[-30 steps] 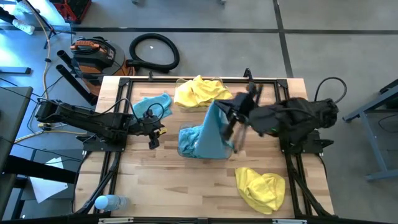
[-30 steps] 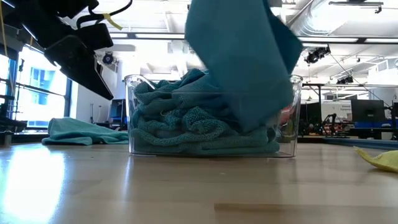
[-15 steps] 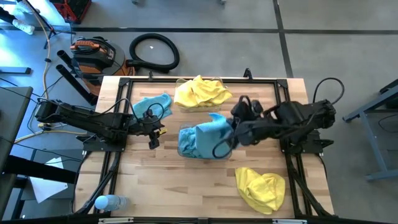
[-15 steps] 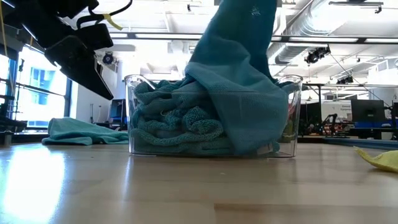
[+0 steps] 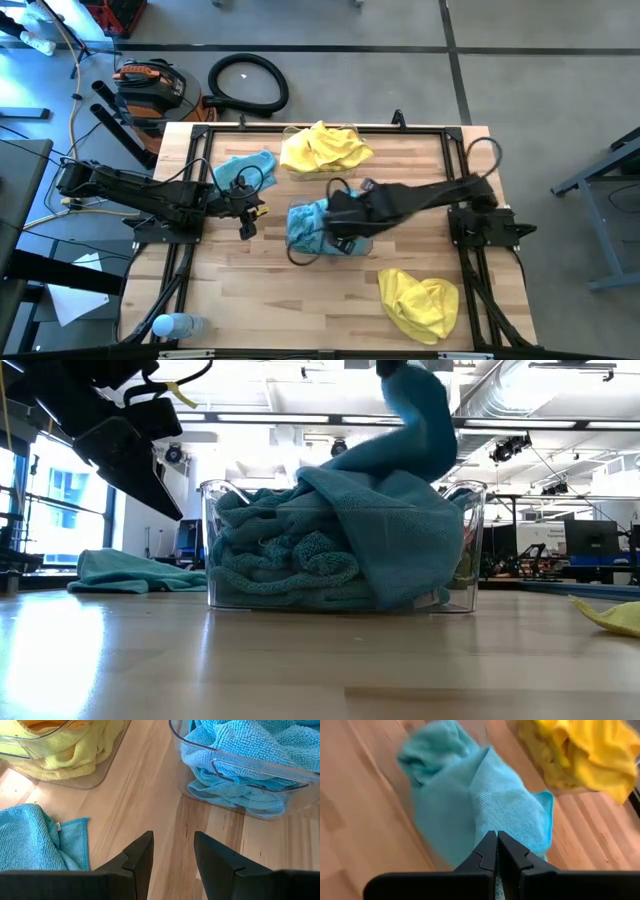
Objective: Sort microfiber towel by color & place in baskets
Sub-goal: Put the blue microfiber towel into the bottom transparent bin
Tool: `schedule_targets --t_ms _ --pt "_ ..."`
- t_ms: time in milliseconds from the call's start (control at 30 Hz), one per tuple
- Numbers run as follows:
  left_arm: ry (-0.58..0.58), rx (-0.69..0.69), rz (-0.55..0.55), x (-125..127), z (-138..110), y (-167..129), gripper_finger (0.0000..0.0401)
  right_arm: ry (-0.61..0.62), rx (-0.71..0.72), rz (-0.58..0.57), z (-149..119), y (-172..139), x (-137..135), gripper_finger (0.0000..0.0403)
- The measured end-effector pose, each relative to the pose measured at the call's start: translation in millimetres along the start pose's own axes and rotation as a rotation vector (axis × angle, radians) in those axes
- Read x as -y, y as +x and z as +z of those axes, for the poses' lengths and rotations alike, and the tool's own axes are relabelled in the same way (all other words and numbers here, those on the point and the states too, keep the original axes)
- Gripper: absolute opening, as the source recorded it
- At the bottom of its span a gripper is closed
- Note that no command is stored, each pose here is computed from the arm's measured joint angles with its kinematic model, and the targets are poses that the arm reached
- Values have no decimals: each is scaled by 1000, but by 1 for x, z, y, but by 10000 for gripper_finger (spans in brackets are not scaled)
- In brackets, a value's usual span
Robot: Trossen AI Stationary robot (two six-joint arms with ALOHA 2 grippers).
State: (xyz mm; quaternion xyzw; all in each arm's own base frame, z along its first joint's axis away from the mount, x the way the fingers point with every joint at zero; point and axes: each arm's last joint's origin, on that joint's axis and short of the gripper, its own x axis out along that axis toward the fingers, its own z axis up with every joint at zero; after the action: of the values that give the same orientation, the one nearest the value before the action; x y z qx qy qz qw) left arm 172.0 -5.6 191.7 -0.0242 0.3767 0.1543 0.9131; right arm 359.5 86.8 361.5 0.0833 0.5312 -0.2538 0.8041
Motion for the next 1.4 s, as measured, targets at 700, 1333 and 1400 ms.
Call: schedule_targets --t_ms 700,1333,1400 --pt "-25 -2 0 0 0 0 131 142 -271 186 -58 187 7 0" --pt "-26 -2 0 0 0 0 131 52 -221 133 -30 151 1 57" --pt "-25 -2 0 0 0 0 131 24 -215 106 -27 140 0 76"
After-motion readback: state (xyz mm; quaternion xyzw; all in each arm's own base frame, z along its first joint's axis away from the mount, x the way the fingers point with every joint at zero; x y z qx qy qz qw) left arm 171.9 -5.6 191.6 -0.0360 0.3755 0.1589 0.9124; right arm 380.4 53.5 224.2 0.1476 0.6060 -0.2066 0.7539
